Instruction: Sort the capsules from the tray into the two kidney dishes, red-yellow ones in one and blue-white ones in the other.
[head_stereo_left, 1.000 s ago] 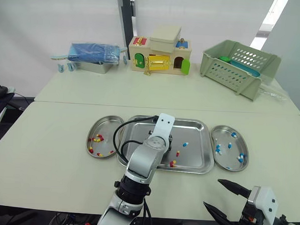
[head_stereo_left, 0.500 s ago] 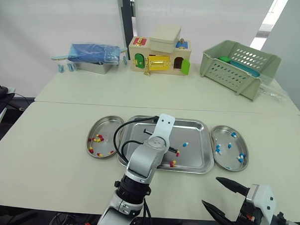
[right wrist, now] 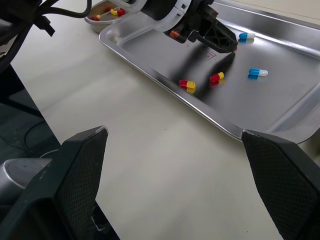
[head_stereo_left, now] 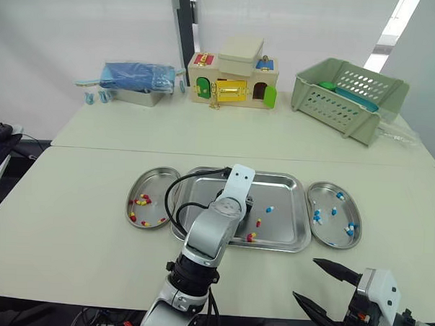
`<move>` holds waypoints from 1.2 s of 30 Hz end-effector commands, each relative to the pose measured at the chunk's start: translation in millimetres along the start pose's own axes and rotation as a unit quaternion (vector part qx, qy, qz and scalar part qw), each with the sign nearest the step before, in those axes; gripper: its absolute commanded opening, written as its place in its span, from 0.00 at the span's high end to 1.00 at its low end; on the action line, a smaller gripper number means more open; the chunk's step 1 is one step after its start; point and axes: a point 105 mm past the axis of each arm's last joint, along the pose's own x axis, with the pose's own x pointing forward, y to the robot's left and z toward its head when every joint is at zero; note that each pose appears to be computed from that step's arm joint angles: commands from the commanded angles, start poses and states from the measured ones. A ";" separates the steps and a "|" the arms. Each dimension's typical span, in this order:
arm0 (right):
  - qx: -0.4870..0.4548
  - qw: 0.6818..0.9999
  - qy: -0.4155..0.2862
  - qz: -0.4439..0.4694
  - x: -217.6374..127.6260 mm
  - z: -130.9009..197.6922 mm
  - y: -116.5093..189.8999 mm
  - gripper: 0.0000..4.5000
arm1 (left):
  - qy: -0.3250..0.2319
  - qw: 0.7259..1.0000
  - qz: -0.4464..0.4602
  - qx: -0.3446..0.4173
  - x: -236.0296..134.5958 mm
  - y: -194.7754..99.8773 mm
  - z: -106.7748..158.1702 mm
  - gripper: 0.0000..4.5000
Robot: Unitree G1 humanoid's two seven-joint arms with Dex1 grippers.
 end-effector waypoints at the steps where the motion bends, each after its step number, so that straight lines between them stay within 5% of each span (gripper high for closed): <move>1: -0.005 1.000 -0.016 0.004 0.9 6.2 1.7 0.00 | -0.037 0.999 -0.025 0.007 -3.0 -10.8 23.9 0.31; 19: -0.003 1.000 -0.016 0.003 1.0 4.3 2.3 0.00 | -0.018 1.000 -0.021 -0.003 6.2 -6.7 18.5 0.31; 22: -0.004 1.000 -0.017 0.002 1.9 4.7 1.7 0.00 | -0.016 1.000 -0.019 -0.003 4.3 -7.0 17.6 0.45; 27: -0.004 1.000 -0.017 0.003 2.5 4.7 1.3 0.00 | -0.010 1.000 -0.024 -0.006 2.1 -8.8 16.1 0.80; 34: -0.003 1.000 -0.016 0.003 2.4 3.7 0.1 0.00 | -0.007 1.000 -0.021 -0.008 1.8 -8.6 15.9 0.80; 36: -0.003 1.000 -0.016 0.003 2.1 3.3 -0.2 0.00 | -0.009 1.000 -0.019 -0.007 1.9 -8.1 16.4 0.89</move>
